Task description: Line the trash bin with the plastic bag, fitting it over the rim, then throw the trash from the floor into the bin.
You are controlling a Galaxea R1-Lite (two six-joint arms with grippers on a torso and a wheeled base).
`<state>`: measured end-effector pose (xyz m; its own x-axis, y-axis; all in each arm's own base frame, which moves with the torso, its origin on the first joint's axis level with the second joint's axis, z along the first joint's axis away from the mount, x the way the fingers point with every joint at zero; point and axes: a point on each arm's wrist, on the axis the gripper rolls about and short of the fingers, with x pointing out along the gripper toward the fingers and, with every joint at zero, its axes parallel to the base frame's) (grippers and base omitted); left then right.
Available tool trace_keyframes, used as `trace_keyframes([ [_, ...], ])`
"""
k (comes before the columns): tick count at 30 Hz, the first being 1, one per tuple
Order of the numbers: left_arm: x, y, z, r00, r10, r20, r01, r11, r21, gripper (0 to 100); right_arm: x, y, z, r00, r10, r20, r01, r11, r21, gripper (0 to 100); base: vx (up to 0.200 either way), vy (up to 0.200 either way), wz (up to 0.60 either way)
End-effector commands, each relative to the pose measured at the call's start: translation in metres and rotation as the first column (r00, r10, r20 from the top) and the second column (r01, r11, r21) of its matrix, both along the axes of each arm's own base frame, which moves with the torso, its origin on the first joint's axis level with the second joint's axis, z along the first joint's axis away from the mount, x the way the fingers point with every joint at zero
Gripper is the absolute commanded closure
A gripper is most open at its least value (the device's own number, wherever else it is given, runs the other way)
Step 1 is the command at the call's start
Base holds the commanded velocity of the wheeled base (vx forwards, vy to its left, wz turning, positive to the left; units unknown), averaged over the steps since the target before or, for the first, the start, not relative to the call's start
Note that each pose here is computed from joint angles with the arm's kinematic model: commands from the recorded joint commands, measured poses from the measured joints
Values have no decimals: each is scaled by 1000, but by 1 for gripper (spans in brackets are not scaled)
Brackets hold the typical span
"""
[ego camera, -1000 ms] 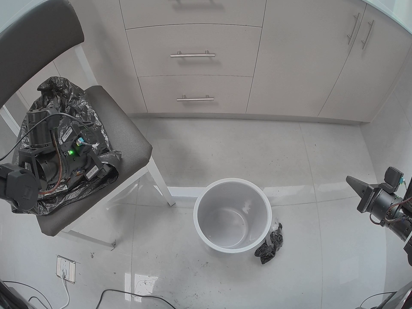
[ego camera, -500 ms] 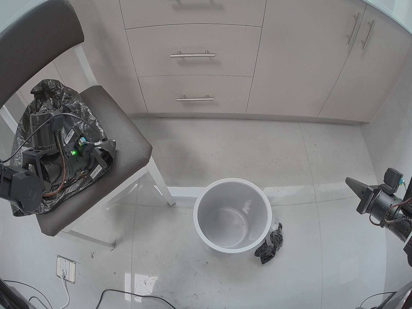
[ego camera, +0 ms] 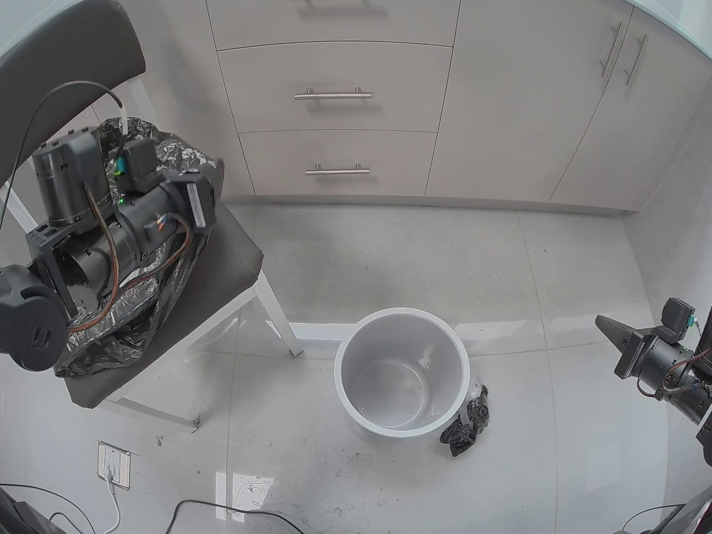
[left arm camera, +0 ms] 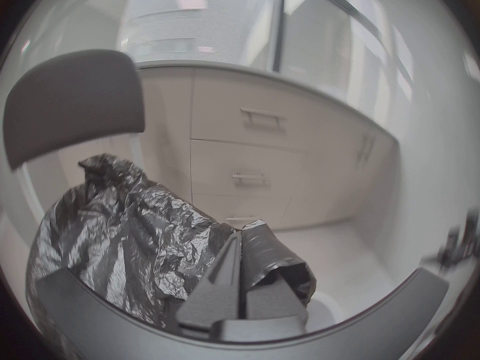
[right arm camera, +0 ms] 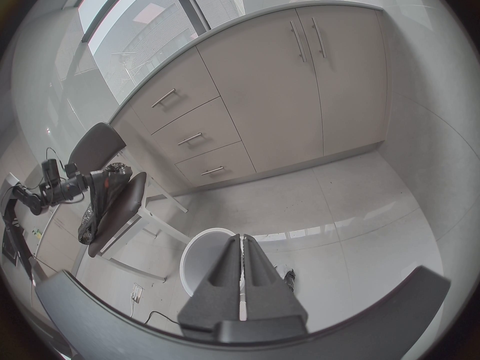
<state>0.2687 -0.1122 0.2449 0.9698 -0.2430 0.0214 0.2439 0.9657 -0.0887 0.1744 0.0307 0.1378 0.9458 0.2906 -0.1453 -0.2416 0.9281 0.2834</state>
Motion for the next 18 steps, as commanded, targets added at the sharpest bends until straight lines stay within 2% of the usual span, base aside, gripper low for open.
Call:
trace_keyframes([
  [1, -43, -53, 44, 995, -76, 58, 93, 917, -387, 100, -5, 2, 0, 1000, 11, 3, -11, 1000, -6, 100, 0, 0, 0],
  [3, -50, -65, 40, 990, -139, -20, 116, 889, -444, 100, -6, 6, 1, 1000, 4, 9, -4, 1000, -12, 100, 0, 0, 0],
  [4, -52, -67, 39, 988, -151, -40, 116, 884, -453, 100, -6, 8, 1, 1000, 0, 10, 0, 1000, -16, 100, 0, 0, 0],
  [6, -56, -78, 41, 970, -199, -138, 104, 857, -505, 100, -6, 17, 2, 999, -43, 17, 43, 998, -33, 100, 0, 0, 0],
  [9, -49, -90, 42, 938, -206, -278, 26, 843, -538, 100, -9, 31, 4, 997, -72, 33, 74, 996, -51, 100, 0, 0, 0],
  [12, -33, -104, 42, 891, -182, -415, -76, 844, -532, 100, -14, 43, 2, 999, -27, 40, 31, 992, -118, 100, 0, 0, 0],
  [13, -28, -109, 42, 877, -175, -448, -102, 843, -529, 100, -15, 46, 0, 999, -7, 40, 12, 989, -145, 0, 0, 0, 0],
  [14, -28, -110, 43, 875, -174, -451, -105, 842, -530, 100, -15, 46, 0, 999, -4, 39, 10, 989, -149, 0, 0, 0, 0],
  [16, -21, -121, 44, 855, -173, -488, -125, 846, -518, 100, -12, 54, -2, 999, 29, 33, -22, 983, -182, 0, 0, 0, 0],
  [18, -25, -131, 49, 852, -200, -484, -99, 846, -523, 100, -9, 63, 0, 998, 58, 38, -49, 981, -187, 0, 0, 0, 0],
])
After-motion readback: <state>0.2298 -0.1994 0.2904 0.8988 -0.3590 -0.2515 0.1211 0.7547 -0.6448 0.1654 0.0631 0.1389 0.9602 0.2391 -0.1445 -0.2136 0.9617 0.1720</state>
